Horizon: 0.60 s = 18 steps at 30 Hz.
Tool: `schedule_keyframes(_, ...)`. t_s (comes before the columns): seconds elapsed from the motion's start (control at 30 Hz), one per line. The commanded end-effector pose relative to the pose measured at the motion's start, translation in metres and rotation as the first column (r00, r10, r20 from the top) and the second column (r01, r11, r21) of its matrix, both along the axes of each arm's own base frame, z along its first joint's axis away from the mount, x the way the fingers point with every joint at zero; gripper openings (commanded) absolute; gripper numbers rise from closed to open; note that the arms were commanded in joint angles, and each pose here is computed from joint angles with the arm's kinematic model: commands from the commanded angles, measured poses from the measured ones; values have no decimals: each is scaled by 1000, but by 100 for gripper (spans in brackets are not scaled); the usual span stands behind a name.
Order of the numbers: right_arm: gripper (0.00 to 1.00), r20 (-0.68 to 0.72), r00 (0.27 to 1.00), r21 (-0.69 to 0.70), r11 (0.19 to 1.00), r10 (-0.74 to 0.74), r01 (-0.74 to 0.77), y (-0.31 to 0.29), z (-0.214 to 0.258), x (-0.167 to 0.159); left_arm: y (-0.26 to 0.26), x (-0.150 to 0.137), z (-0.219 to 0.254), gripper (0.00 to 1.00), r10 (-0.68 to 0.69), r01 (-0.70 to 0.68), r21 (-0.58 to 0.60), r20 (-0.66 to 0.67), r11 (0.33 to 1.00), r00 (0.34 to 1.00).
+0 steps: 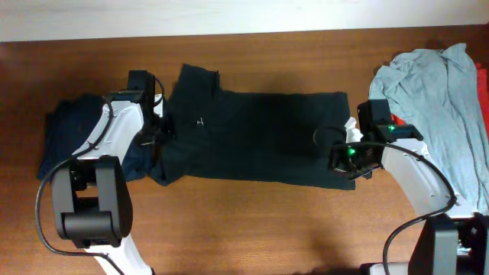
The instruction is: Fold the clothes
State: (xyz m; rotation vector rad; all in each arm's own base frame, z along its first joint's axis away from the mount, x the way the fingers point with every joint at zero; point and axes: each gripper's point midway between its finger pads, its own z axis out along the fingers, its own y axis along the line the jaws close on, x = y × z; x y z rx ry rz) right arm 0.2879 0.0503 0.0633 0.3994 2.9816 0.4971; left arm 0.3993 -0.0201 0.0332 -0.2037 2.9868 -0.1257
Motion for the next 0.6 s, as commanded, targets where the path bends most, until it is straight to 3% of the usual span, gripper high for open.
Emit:
schedule_keyframes(0.0,4,17,1000,-11,1000,11,-11,-1,4,2,4,2,2,3,1,-1,15,-1,1000,1000)
schedule_keyframes(0.1,4,17,1000,-11,1000,11,-11,-1,4,2,4,0,2,18,0,0,16,-9,1000,1000)
schedule_keyframes(0.4,4,17,1000,-11,1000,11,-11,-1,4,2,4,-2,1,19,1,0,17,-19,1000,1000)
schedule_keyframes(0.47,4,16,1000,-11,1000,11,-11,-1,3,2,5,-5,0,38,2,-1,22,-30,1000,1000)
schedule_keyframes(0.57,4,16,1000,-11,1000,11,-11,-1,3,2,11,-10,-6,41,8,-5,53,-42,999,999)
